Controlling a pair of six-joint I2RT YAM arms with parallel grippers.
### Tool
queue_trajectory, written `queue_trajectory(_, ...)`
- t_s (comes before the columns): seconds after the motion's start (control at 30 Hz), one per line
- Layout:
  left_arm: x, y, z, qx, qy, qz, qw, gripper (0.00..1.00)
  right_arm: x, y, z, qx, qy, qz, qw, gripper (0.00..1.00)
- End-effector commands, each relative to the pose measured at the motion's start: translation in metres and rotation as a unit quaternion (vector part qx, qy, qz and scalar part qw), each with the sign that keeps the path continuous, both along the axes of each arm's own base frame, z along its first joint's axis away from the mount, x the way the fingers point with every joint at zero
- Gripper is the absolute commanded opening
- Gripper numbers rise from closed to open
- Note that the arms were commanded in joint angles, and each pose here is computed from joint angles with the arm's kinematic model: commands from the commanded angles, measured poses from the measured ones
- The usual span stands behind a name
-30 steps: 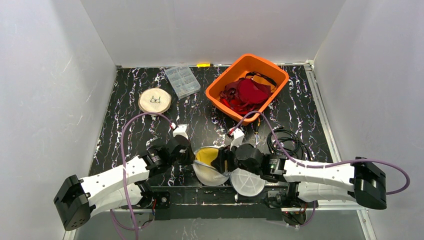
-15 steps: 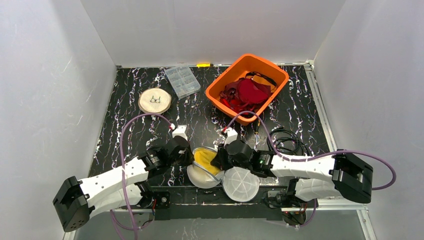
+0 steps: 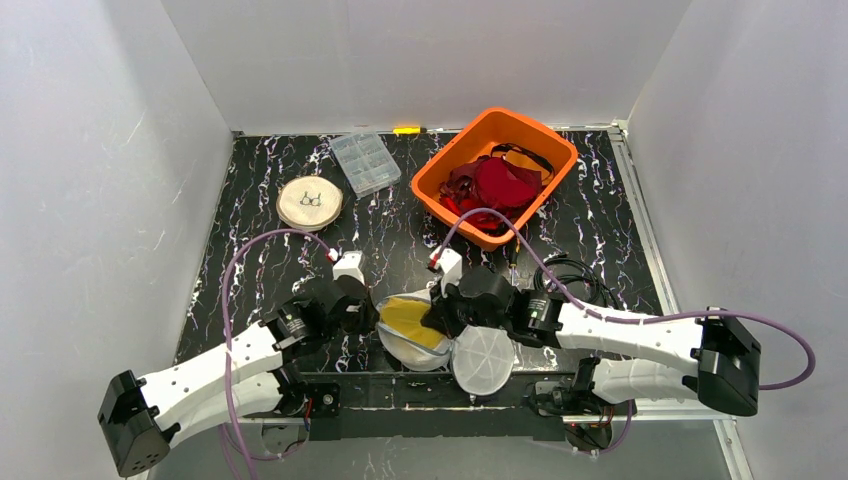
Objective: Unzip the laundry bag and remove the bra
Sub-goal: Pick up the bra from the laundry bag.
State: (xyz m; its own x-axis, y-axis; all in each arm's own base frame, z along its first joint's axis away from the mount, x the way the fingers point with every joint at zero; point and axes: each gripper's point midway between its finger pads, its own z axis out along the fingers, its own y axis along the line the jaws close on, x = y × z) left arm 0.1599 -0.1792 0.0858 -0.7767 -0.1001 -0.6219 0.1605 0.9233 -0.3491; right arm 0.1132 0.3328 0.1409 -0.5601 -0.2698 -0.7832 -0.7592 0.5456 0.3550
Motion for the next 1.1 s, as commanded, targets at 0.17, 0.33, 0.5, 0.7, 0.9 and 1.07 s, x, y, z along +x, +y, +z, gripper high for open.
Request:
queue_trajectory(0.17, 0.013, 0.008, 0.023, 0.026, -0.025, 0.02, 0.999, 0.0, -0.039, 0.021, 0.065, 0.072, -0.062, 0.181, 0.979, 0.01)
queue_trajectory(0.33, 0.014, 0.004, 0.02, 0.019, -0.024, 0.016, 0.999, 0.0, -0.016, 0.021, 0.114, 0.156, -0.09, 0.093, 0.979, 0.01)
queue_trajectory(0.5, 0.013, 0.001, 0.022, 0.004, -0.029, 0.015, 0.999, 0.0, 0.016, -0.001, 0.144, 0.239, -0.099, -0.046, 0.965, 0.01)
queue_trajectory(0.7, 0.014, 0.0, 0.021, 0.001, -0.031, 0.016, 0.999, 0.0, 0.031, -0.02, 0.153, 0.29, -0.085, -0.123, 0.945, 0.01)
queue_trajectory(0.9, 0.012, -0.002, 0.002, -0.002, -0.016, 0.02, 1.0, 0.0, 0.037, -0.044, 0.162, 0.376, -0.054, -0.181, 0.907, 0.01)
queue_trajectory(1.07, 0.01, -0.001, -0.011, 0.009, -0.002, 0.024, 1.0, 0.0, 0.029, -0.034, 0.187, 0.381, -0.047, -0.144, 0.912, 0.01)
